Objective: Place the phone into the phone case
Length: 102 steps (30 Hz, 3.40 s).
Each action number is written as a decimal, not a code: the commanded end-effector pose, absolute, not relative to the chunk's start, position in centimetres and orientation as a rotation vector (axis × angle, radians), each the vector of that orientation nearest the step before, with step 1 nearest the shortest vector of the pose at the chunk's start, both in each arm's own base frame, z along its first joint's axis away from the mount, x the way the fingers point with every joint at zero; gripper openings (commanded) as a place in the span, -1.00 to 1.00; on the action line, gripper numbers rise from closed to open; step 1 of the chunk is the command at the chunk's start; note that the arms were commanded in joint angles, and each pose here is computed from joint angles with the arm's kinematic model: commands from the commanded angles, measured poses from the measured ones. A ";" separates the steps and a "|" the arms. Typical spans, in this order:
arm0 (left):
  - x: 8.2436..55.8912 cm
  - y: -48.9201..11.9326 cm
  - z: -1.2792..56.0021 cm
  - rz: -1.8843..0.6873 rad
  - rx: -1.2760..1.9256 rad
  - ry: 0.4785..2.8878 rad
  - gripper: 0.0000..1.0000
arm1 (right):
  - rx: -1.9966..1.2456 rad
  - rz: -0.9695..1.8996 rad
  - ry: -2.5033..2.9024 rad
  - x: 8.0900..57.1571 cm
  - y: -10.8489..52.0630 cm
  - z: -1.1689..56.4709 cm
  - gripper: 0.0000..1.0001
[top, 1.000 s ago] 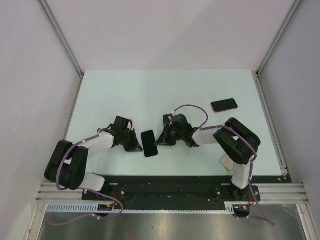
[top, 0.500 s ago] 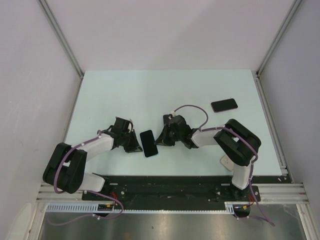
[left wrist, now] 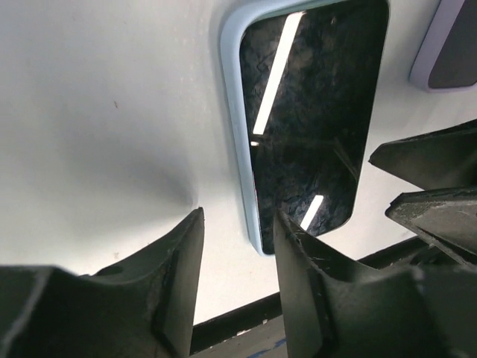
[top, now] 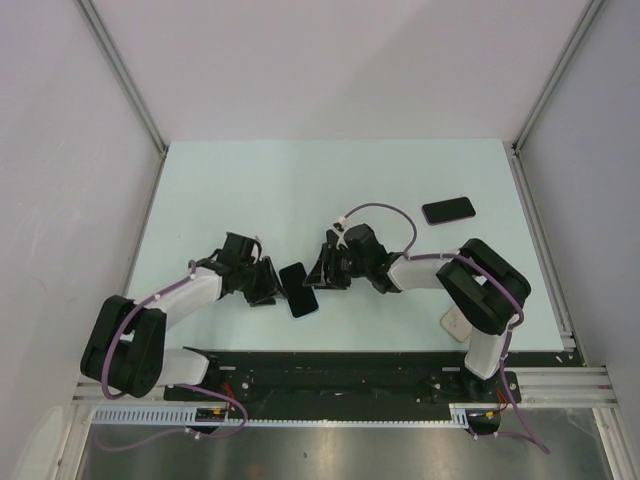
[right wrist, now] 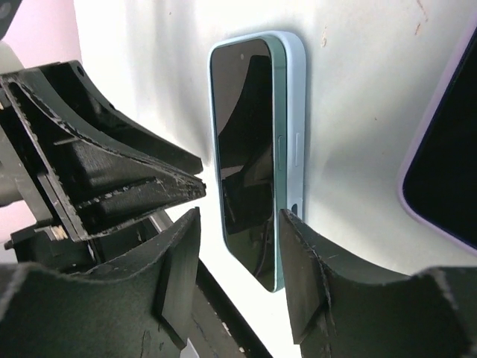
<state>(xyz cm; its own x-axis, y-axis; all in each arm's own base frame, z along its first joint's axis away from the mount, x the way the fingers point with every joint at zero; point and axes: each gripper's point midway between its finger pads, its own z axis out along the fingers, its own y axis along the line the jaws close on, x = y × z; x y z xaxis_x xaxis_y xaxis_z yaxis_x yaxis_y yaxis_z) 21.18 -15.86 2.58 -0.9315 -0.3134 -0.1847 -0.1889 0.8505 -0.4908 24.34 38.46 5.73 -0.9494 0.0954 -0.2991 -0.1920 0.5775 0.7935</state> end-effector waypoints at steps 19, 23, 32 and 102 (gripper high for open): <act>25.4 -16.4 3.2 -0.804 -0.412 2.693 -0.16 | -0.287 1.296 2.435 25.4 38.8 4.7 0.25; 24.8 -16.6 2.5 -0.826 -0.416 2.727 -0.21 | -0.327 1.233 2.472 25.0 39.5 3.7 0.26; 23.5 -17.7 2.7 -0.979 -0.434 2.733 -0.41 | -0.209 1.566 2.458 24.1 42.0 6.0 0.27; 23.3 -19.3 18.7 -1.485 -0.041 2.127 0.50 | -0.242 2.161 1.841 23.4 38.6 23.4 -1.00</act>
